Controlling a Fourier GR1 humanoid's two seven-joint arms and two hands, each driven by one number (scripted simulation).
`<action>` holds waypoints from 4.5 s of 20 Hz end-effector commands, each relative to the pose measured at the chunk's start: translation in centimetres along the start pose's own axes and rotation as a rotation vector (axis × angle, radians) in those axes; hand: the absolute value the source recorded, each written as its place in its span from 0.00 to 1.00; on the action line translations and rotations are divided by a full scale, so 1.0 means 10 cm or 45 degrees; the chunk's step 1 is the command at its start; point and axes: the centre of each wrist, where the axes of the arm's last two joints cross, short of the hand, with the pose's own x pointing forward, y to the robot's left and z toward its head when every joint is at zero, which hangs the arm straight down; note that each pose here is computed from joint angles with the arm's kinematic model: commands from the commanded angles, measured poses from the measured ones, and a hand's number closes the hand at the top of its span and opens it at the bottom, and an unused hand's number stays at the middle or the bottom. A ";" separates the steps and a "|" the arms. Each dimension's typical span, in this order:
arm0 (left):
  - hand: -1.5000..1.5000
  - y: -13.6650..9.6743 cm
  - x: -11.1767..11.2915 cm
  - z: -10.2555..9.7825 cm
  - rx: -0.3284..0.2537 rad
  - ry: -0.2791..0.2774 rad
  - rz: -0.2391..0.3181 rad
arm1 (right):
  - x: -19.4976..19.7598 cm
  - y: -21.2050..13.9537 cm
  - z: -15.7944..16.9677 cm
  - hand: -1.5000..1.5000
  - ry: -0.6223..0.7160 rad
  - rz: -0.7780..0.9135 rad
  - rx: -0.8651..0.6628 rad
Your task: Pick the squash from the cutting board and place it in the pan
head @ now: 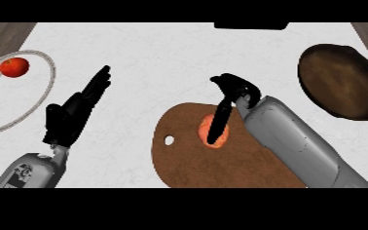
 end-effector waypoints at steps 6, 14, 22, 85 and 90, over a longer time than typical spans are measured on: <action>0.50 0.00 0.07 -0.03 0.034 0.016 0.003 | 0.35 0.17 0.02 0.00 0.292 0.235 0.067; 0.50 0.00 -0.03 -0.01 0.044 0.009 0.000 | 0.25 0.26 -0.18 0.00 0.361 0.253 0.082; 0.50 0.02 0.01 0.11 0.042 0.014 -0.007 | 0.29 0.60 -0.18 0.00 0.358 0.262 0.054; 0.50 0.02 -0.06 -0.06 0.010 0.012 0.008 | -1.79 -0.60 0.00 1.00 0.012 -0.262 -1.701; 0.50 -0.15 0.05 -0.02 0.000 -0.022 0.012 | -2.09 -0.84 -0.23 1.00 -0.017 -0.275 -1.728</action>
